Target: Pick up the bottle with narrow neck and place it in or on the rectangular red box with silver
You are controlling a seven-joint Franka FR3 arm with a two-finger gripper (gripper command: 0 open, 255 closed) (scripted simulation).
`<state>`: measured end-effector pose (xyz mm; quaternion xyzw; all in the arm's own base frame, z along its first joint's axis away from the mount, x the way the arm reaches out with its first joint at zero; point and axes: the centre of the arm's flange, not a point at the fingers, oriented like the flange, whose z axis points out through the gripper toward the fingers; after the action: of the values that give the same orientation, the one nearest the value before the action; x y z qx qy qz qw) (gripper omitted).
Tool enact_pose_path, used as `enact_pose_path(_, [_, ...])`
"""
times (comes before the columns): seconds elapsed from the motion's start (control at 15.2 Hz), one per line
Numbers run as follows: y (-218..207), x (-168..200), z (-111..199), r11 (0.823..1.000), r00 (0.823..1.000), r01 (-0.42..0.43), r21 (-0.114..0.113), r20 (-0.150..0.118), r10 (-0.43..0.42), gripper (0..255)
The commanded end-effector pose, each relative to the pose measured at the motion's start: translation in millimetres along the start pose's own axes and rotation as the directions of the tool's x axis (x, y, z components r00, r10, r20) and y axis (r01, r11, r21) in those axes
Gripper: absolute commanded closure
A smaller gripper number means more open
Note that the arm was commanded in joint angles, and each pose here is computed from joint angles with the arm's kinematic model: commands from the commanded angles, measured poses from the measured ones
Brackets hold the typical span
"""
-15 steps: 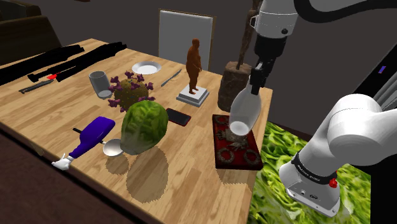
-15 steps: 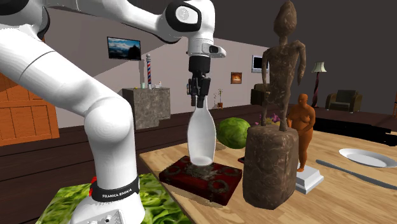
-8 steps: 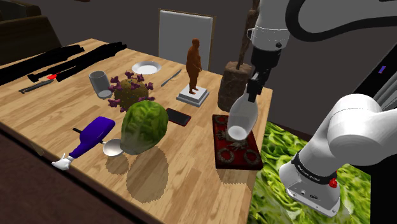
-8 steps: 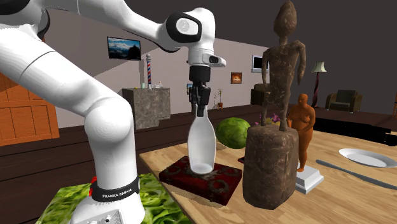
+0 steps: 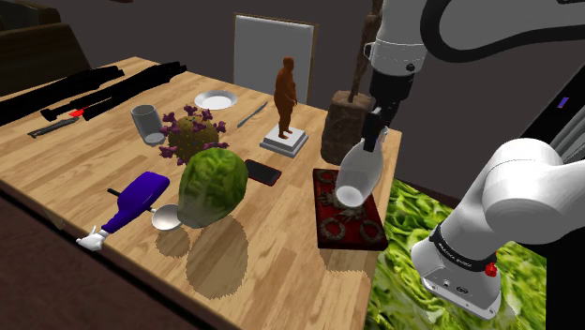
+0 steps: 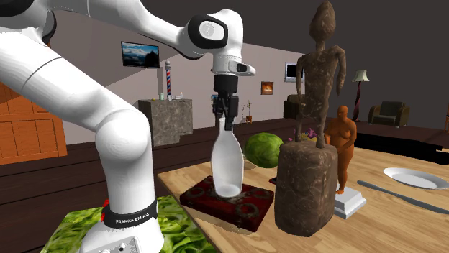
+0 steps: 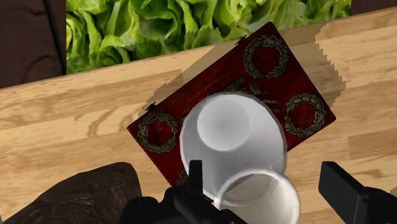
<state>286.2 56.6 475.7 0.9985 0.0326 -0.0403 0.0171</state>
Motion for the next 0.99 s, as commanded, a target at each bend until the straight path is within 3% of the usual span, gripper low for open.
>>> enact_pose_path(0.0, [0, 0, 0, 1.000, 1.000, 0.000, 0.000, 0.000, 0.000, 0])
enact_pose_path(0.2, [0, 0, 0, 1.000, 1.000, 0.000, 0.000, 0.000, 0.000, 0])
enact_pose_path(0.46, [0, 0, -50, 1.000, 1.000, 0.000, 0.000, 0.000, 0.000, 0])
enact_pose_path(0.92, [0, 0, -50, 1.000, 1.000, 0.000, 0.000, 0.000, 0.000, 0])
